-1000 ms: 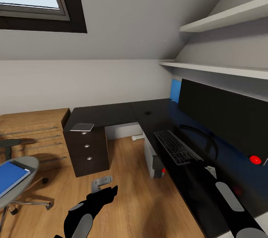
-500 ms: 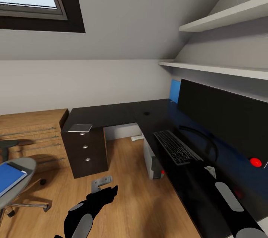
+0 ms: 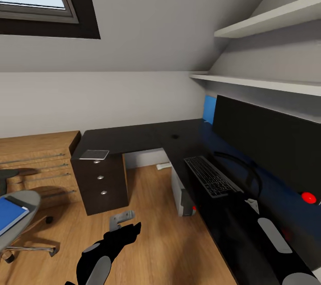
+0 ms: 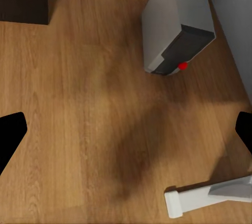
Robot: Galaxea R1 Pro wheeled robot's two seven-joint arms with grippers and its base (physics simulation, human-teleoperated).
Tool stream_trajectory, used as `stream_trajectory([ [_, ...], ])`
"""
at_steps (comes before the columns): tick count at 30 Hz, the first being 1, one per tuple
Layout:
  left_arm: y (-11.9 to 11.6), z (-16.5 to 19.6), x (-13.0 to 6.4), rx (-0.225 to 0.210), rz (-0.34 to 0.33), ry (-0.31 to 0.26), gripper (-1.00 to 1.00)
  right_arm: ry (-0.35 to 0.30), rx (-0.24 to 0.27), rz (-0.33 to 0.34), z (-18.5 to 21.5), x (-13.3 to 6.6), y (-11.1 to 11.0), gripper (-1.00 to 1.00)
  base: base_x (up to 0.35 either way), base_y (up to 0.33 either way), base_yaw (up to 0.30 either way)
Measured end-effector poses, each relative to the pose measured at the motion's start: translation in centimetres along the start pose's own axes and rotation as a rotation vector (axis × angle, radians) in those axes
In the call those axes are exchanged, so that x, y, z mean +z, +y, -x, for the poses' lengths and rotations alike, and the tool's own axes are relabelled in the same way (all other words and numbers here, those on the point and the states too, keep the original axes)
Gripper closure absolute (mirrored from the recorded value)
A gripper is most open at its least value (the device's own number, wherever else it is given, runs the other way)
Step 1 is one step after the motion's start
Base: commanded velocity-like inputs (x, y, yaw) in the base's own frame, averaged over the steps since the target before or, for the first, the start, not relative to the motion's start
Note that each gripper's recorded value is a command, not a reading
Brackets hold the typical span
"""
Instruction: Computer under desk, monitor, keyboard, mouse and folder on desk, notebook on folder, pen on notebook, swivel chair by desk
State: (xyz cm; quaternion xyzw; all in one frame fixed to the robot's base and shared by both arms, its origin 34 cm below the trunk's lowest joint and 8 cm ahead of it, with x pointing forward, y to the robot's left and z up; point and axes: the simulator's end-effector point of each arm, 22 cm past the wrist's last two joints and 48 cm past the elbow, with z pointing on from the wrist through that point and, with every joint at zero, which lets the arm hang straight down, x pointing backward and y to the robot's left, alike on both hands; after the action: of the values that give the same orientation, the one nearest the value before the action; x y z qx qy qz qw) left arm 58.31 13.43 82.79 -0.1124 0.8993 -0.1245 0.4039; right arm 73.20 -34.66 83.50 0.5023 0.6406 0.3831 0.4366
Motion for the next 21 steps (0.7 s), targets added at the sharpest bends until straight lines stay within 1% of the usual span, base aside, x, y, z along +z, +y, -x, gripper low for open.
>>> stream_trajectory([
  [5,-0.03,0.0,-0.04,0.0,0.0,0.0,-1.0,-0.001,-0.001,0.0,0.07,-0.04,0.04,1.0,0.169,-0.001,0.0],
  [8,-0.04,0.0,-0.02,0.0,-0.001,0.0,-1.0,-0.001,-0.012,0.001,0.04,-0.02,0.06,1.0,0.101,0.0,0.0],
  [12,-0.04,-0.01,0.0,-0.001,-0.001,0.0,-1.0,-0.002,-0.028,0.004,0.03,0.0,0.12,1.0,0.02,0.0,0.0],
  [21,-0.01,0.01,0.0,0.001,0.0,-0.001,-1.0,0.002,-0.028,0.005,-0.14,0.02,0.14,1.0,0.0,-0.075,0.0],
])
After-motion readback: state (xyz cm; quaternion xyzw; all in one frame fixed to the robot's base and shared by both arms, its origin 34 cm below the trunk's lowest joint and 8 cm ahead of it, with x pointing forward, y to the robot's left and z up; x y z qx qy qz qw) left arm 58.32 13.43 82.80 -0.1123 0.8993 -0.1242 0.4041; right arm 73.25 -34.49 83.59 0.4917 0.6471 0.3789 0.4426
